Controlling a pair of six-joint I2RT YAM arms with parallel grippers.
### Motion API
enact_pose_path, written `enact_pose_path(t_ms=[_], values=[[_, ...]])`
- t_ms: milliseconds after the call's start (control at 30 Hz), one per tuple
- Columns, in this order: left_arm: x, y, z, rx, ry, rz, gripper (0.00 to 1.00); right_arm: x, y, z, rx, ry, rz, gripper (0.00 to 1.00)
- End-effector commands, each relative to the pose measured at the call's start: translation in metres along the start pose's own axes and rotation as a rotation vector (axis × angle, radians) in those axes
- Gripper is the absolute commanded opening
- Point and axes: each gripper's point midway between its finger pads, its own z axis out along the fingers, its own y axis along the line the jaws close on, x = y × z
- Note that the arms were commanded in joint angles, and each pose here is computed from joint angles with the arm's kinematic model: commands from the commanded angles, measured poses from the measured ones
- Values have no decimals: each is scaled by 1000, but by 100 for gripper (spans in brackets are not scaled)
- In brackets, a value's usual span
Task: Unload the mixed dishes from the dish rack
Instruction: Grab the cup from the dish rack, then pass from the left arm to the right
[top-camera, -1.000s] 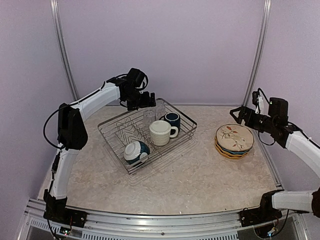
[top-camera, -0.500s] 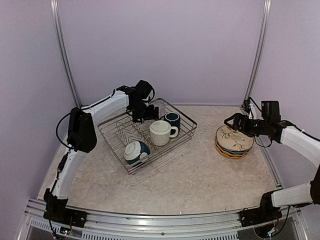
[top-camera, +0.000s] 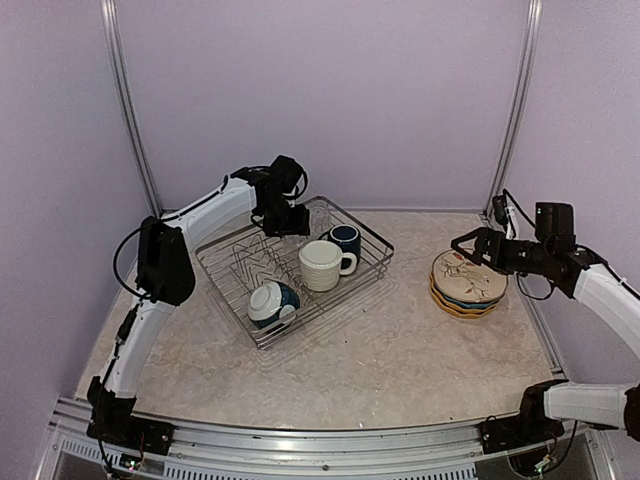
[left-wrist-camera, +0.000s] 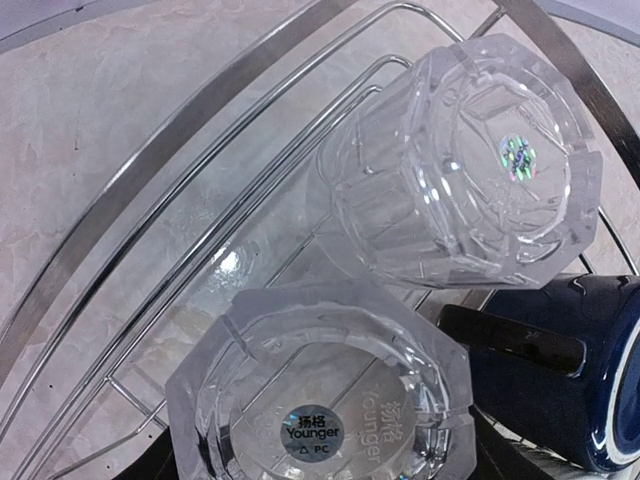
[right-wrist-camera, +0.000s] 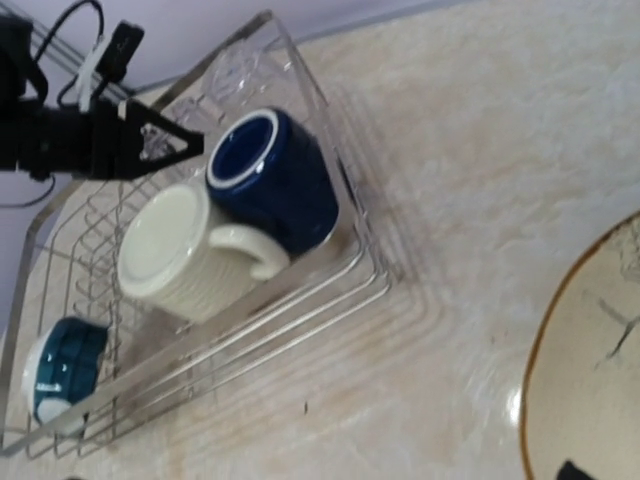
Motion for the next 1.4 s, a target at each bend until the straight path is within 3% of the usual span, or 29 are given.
enact_pose_path(t_ms=[0,267,467,633,767,1033,1233,1367], values=[[-11,-5,-38,8,-29,75,44,27,-5,-6,55,95,-15,100],[-28,-14,-104,63,-102,161,24,13,-16,-4,137,33,50,100],[-43,-18,-154,112,-179,134,20,8,0,14,102,-6,79,100],[-45,-39,-197,394,-212,-25,17,23,20,49,38,8,37,100],[-34,-66,-233,616,-229,-89,17,19,61,85,-108,26,29,100],[-3,-109,-257,785,-284,-100,16,-9,165,109,-593,1,164,100],[11,-146,-258,912,-297,-76,14,-11,178,112,-696,-17,243,100],[15,-163,-252,976,-314,-36,12,-10,184,99,-776,-30,290,94]])
